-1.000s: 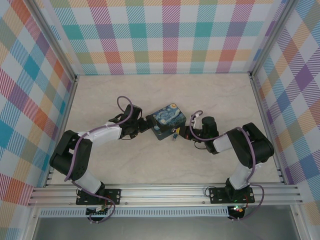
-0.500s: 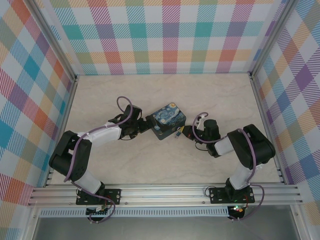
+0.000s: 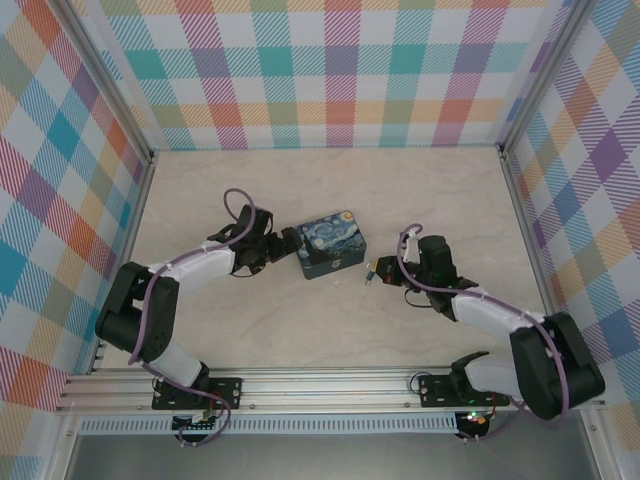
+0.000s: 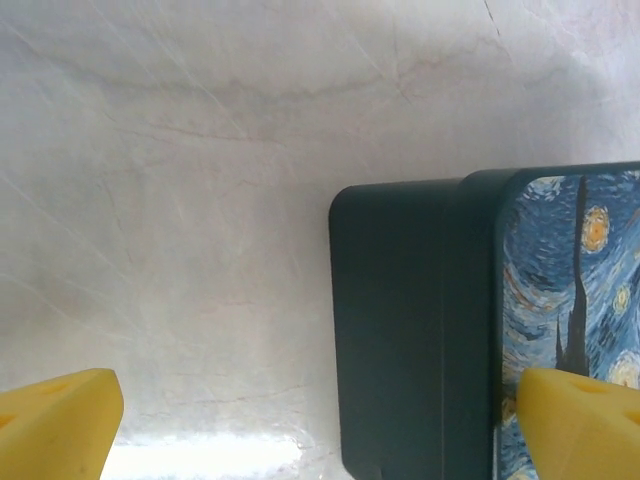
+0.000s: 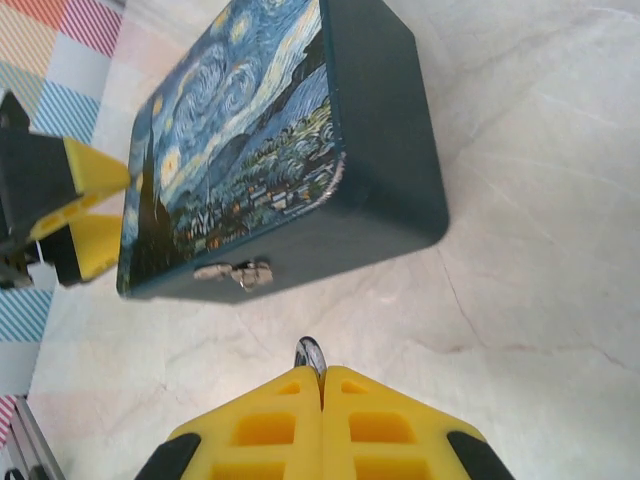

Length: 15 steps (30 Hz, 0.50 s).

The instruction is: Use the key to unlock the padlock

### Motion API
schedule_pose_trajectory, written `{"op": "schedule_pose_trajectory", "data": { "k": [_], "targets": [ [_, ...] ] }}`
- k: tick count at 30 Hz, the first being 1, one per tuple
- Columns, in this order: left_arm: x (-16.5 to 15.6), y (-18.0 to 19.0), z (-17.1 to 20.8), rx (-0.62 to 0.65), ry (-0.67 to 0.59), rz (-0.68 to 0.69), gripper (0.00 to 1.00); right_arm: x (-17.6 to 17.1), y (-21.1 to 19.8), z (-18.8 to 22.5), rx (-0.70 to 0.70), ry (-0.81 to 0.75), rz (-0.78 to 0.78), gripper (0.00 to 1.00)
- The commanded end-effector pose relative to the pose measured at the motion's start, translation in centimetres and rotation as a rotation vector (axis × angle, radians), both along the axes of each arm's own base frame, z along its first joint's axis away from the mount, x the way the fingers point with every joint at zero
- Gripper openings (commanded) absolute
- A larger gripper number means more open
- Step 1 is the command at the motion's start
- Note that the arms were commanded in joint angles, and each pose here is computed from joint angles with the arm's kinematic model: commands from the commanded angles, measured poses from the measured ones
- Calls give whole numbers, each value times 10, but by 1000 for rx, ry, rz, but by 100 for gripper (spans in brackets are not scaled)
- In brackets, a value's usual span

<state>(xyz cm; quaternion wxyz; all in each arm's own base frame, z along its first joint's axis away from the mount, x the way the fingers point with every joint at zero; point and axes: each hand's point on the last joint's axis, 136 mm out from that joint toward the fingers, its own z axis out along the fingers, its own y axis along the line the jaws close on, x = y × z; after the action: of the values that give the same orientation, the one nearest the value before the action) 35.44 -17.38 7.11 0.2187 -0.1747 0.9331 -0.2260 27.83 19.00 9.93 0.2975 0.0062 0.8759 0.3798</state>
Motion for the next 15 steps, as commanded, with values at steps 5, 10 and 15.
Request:
{"op": "schedule_pose_trajectory", "data": {
  "k": [5,10,15],
  "targets": [
    [9,16,0,55,17,2,100,-51,-3,4,-57,152,138,4],
    [16,25,40,76,-108,15,100,-70,5,2,-65,222,182,4],
    [12,38,85,105,-239,25,100,-78,15,-3,-86,262,219,4]
  ]
}}
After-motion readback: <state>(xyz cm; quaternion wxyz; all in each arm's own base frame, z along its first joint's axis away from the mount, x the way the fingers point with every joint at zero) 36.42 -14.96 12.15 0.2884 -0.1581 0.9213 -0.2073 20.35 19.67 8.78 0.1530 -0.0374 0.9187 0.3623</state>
